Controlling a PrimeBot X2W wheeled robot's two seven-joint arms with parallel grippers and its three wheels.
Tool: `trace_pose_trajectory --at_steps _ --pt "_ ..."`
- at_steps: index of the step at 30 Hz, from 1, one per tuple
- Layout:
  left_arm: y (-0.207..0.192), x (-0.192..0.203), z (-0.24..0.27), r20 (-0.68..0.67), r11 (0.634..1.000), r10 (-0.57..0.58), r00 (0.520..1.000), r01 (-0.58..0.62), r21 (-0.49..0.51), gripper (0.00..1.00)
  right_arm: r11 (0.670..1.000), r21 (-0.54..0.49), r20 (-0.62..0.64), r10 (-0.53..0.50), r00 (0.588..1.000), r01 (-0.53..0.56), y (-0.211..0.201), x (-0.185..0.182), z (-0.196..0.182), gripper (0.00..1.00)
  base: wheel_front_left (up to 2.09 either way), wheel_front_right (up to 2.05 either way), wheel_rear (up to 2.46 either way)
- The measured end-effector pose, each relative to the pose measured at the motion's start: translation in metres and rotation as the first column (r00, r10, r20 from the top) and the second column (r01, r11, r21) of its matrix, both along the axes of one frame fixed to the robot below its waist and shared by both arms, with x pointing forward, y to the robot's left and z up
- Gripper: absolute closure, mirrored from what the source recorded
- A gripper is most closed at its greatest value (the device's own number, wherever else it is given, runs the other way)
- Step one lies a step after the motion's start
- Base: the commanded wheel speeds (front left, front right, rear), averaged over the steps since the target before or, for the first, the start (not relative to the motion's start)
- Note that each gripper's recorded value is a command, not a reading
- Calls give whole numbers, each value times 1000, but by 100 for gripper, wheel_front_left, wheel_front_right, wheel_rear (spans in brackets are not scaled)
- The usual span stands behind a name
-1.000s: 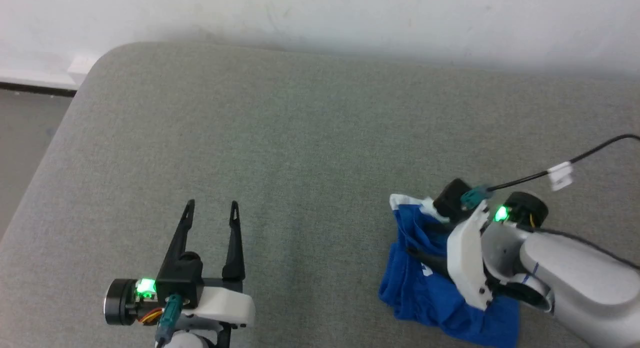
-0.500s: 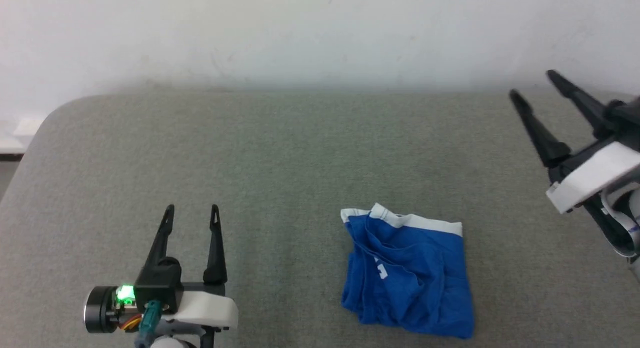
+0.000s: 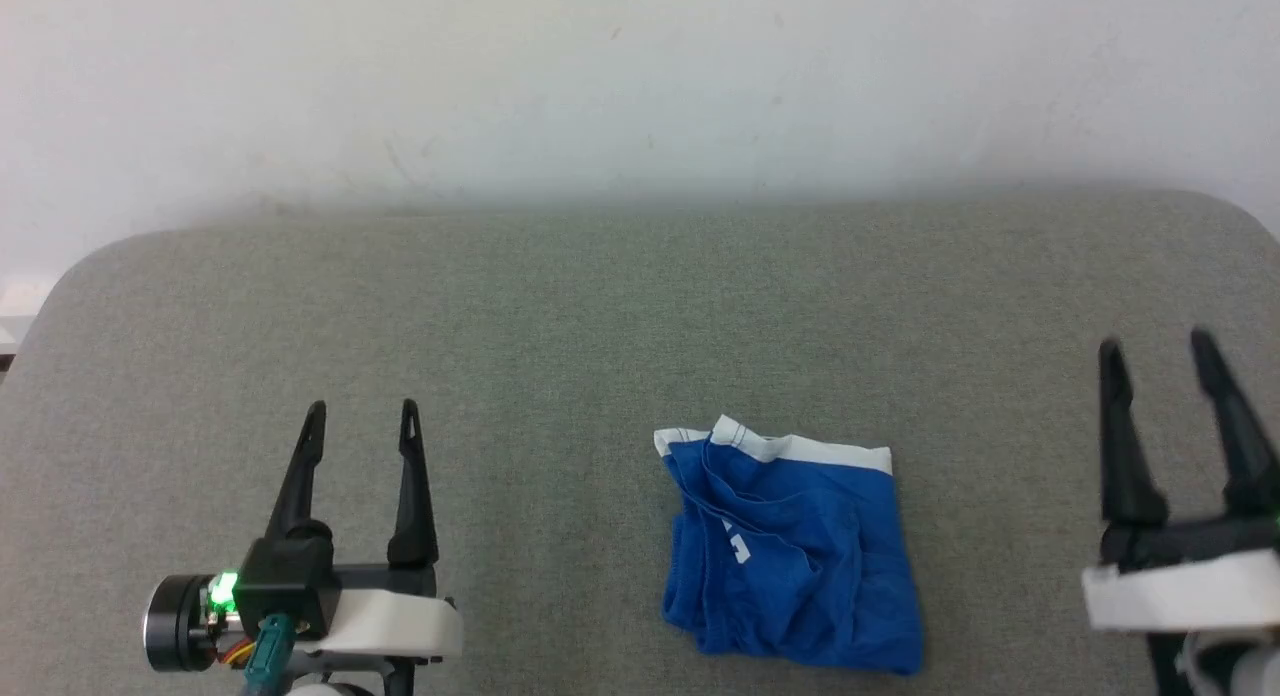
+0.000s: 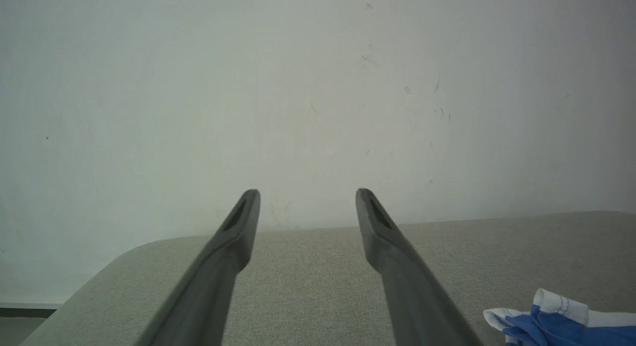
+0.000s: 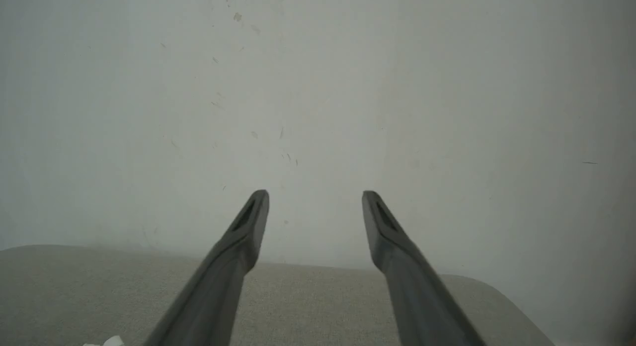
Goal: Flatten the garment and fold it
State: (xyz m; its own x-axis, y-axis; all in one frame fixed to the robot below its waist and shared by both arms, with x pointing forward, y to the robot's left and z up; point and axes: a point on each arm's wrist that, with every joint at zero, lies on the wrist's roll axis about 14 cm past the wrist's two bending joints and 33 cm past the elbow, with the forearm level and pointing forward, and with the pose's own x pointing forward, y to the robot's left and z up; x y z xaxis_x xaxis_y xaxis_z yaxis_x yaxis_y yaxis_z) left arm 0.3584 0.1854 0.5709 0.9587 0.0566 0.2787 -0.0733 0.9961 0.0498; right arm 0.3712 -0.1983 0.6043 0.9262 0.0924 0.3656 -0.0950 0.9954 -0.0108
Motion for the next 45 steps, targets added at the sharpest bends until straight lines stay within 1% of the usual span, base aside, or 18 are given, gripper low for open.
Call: trace_pose_trajectory --at_steps 5,10,13,17,19,21,22,23,24,26,28,30,33,36,38,41,43,45 --pt "7 -5 -6 -19 1000 17 1000 -17 -10 0 998 51 -120 -21 993 27 6 -18 -41 0 0 0 0" --pt "10 -7 -9 -27 1000 25 999 -26 -17 0 997 69 -138 -35 990 44 5 -18 -47 0 0 0 0" --pt "10 -6 -10 -31 999 29 999 -29 -21 0 997 59 -69 -44 997 48 0 -9 -25 0 0 0 0" --pt "10 -6 -12 -36 999 26 999 -27 -24 0 999 25 91 -29 995 27 -8 14 30 0 0 0 0" --pt "11 -7 -13 -39 999 29 999 -30 -25 0 1000 -7 103 7 995 -7 -5 26 48 0 0 0 0" --pt "12 -7 -14 -41 999 32 999 -33 -27 0 998 -45 35 52 998 -51 3 41 51 0 0 0 0" --pt "12 -7 -14 -42 999 33 999 -35 -27 0 995 -57 -33 76 997 -78 9 49 45 0 0 0 0" --pt "13 -8 -14 -44 999 36 998 -37 -27 0 991 -74 -129 105 986 -115 16 57 34 0 0 0 0" --pt "13 -8 -15 -45 999 36 998 -37 -28 0 983 -92 -241 134 961 -160 24 62 17 0 0 0 0" --pt "14 -8 -16 -50 999 37 998 -39 -28 0 970 -89 -403 174 899 -228 33 67 -5 0 0 0 0" --pt "15 -8 -17 -54 999 41 998 -43 -29 0 953 -88 -542 197 817 -289 40 68 -25 0 0 0 0" --pt "16 -7 -19 -59 999 44 997 -46 -29 0 933 -72 -672 216 708 -352 46 62 -51 0 0 0 0" --pt "16 -5 -22 -69 998 47 997 -50 -31 0 911 -25 -816 219 536 -412 50 49 -90 0 0 0 0" --pt "17 -1 -22 -68 998 49 996 -51 -31 0 893 25 -893 222 391 -449 56 37 -122 0 0 0 0" --pt "17 2 -24 -74 998 51 996 -53 -31 0 885 69 -921 234 311 -461 62 30 -141 0 0 0 0" --pt "18 6 -27 -86 998 56 995 -59 -30 0 877 111 -946 237 220 -467 69 24 -168 0 0 0 0" --pt "20 10 -29 -91 997 65 994 -68 -29 0 877 137 -953 243 179 -461 74 23 -184 0 0 0 0" --pt "21 13 -31 -97 997 67 993 -70 -27 0 874 174 -960 253 118 -453 82 16 -204 0 0 0 0"
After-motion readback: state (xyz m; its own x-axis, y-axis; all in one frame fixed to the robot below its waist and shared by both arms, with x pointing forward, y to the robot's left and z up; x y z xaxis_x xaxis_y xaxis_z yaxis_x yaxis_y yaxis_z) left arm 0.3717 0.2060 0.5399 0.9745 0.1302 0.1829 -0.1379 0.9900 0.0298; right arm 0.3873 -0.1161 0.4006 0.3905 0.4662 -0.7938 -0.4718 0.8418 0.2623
